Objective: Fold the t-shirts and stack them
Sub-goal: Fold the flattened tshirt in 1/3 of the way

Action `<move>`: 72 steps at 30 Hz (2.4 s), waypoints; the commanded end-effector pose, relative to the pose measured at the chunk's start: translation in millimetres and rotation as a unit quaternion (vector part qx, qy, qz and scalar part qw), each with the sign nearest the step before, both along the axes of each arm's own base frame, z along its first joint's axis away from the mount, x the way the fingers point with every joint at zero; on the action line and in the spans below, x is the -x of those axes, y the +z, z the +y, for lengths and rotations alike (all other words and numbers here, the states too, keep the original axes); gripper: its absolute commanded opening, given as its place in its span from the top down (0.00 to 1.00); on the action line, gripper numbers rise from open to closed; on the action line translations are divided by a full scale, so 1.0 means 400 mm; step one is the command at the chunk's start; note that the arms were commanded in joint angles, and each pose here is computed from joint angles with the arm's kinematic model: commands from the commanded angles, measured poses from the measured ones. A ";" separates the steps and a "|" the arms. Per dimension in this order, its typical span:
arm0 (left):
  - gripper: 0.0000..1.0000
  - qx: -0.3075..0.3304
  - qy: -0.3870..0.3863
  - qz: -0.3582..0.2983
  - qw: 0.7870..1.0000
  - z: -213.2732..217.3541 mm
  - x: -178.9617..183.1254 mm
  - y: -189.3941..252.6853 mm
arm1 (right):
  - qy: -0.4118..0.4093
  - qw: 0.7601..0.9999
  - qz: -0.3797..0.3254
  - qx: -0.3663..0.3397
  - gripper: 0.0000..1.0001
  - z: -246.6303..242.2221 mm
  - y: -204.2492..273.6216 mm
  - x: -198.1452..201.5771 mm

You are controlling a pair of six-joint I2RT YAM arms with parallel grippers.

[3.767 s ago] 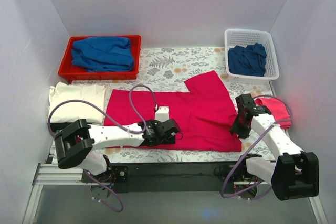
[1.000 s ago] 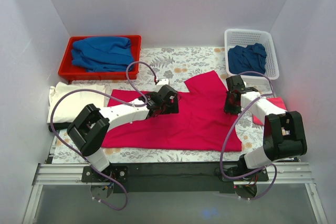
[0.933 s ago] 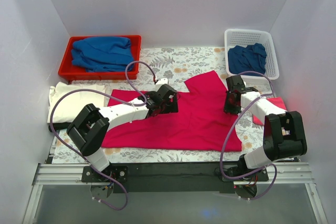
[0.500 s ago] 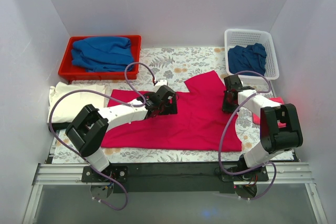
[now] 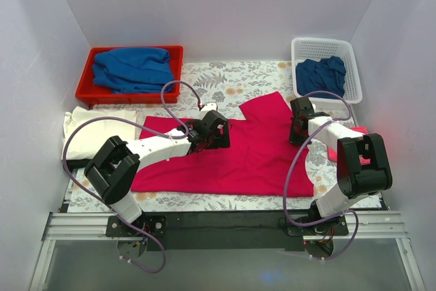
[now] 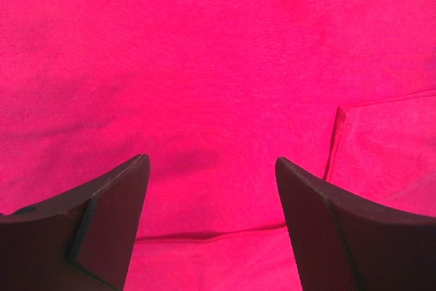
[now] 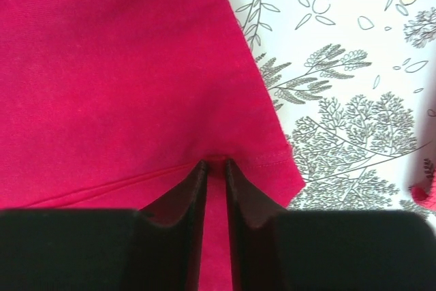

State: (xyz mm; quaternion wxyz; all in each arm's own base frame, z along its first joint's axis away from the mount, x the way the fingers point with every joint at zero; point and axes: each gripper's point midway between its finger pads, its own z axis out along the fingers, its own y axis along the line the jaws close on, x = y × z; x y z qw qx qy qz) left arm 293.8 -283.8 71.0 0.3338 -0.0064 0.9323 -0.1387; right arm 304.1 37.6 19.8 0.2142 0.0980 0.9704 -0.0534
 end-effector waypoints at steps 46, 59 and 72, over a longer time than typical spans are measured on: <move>0.28 0.045 -0.013 -0.025 0.999 -0.019 -0.003 0.090 | -0.006 0.997 -0.070 -0.020 0.82 0.020 0.018 -0.081; 0.50 0.133 -0.131 -0.048 0.981 -0.229 -0.016 0.136 | -0.014 0.990 -0.140 -0.023 0.75 0.008 0.125 -0.084; 0.62 0.106 -0.143 0.002 0.984 -0.351 -0.027 -0.025 | 0.006 0.984 -0.169 -0.060 0.75 0.030 0.174 -0.029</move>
